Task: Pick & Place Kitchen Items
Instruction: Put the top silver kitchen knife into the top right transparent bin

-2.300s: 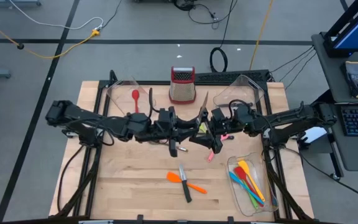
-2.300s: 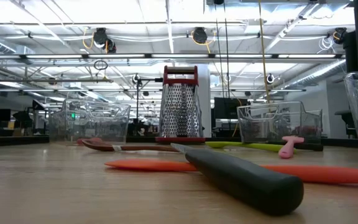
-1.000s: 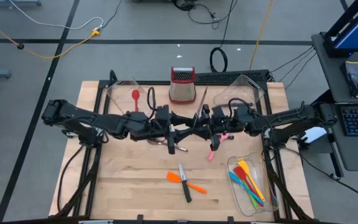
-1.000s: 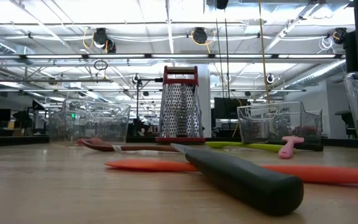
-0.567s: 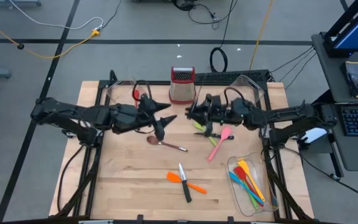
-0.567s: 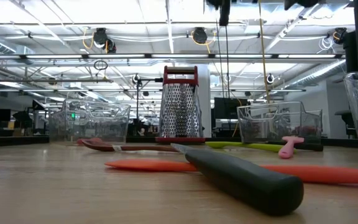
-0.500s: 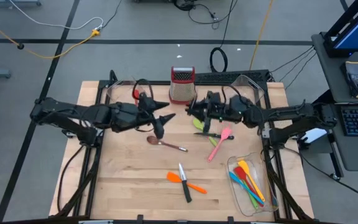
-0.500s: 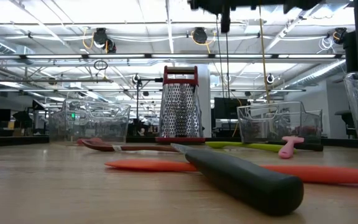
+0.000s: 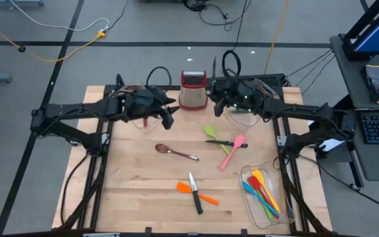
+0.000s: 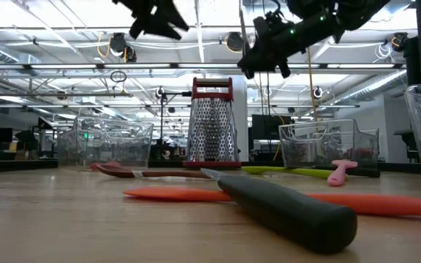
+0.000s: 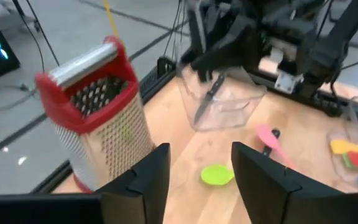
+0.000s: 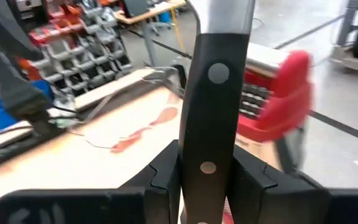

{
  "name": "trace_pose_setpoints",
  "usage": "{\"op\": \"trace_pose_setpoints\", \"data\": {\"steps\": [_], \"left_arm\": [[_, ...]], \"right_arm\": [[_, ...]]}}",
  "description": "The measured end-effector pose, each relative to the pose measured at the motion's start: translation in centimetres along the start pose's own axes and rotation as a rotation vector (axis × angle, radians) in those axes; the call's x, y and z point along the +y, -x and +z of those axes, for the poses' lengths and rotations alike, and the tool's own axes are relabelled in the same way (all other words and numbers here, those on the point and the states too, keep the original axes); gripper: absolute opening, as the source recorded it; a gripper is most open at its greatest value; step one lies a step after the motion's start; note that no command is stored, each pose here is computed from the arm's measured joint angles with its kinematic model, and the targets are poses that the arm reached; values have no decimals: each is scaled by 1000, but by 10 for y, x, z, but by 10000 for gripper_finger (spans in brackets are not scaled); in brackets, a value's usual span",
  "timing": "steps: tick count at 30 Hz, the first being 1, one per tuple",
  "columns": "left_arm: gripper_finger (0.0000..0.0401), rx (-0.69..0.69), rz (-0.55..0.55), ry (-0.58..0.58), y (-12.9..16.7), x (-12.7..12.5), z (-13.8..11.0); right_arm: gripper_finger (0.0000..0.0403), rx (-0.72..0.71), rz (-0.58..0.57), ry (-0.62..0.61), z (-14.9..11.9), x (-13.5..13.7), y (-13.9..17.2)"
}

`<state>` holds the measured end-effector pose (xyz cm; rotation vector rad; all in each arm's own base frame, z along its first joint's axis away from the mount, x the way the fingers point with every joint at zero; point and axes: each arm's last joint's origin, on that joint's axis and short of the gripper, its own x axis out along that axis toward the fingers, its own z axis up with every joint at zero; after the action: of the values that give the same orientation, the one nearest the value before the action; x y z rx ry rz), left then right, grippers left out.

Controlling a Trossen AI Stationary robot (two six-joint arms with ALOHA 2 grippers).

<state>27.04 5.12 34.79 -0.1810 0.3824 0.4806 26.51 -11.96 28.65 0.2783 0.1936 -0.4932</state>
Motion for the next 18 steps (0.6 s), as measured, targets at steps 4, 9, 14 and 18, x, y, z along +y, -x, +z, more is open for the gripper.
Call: {"op": "trace_pose_setpoints", "data": {"steps": [4, 9, 14, 18], "left_arm": [[157, -29, -25, 64, 4, 17, -9], [152, -96, -45, 167, 28, 26, -27], [152, -163, -33, 215, 53, 25, -53], [152, -219, -2, 253, 71, 22, -69]], "right_arm": [[82, 47, -21, 15, 0, -12, 3], [82, 167, -47, 39, -6, -20, 14], [82, 264, -58, 105, -9, -20, 33], [82, 339, -64, 168, -11, -21, 48]]}}
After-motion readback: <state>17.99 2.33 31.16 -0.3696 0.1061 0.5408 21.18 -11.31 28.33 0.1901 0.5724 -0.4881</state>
